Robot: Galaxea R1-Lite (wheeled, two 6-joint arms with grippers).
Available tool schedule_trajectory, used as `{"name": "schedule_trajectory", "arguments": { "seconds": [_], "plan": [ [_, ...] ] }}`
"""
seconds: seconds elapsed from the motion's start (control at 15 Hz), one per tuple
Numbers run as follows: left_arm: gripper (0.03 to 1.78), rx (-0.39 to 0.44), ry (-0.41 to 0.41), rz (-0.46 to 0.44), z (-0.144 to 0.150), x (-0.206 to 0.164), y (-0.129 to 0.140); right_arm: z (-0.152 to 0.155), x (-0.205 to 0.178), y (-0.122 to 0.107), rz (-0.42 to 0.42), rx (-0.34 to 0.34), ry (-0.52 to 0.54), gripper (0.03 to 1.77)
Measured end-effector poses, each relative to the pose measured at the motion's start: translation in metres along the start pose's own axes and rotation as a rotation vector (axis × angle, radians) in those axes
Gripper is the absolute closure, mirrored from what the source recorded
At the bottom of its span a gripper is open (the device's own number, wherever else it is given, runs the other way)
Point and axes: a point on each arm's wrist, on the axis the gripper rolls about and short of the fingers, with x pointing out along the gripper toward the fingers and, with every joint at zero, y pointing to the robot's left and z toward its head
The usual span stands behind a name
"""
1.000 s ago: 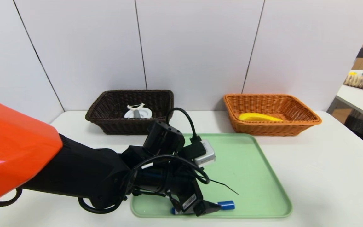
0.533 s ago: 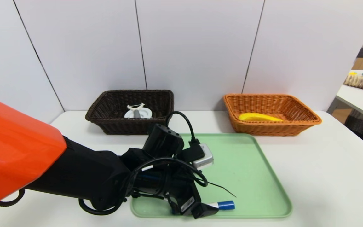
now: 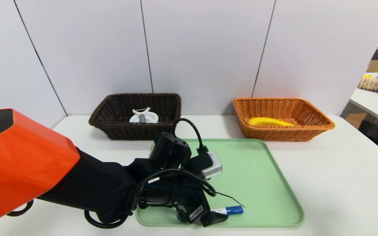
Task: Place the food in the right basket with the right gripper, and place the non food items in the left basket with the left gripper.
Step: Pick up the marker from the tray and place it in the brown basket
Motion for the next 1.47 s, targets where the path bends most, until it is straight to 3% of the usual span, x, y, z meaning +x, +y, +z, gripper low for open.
{"name": "schedule_trajectory", "arguments": {
  "seconds": [0.67,1.47],
  "plan": [
    [0.12,-0.010,0.037,0.007,-0.017,-0.012,-0.011,0.001,0.003,0.000,0.014,0.001,0.007,0.10],
    [0.12,0.000,0.018,0.006,-0.019,-0.005,-0.010,0.000,0.006,0.000,0.017,0.003,0.021,0.10]
  ]
}}
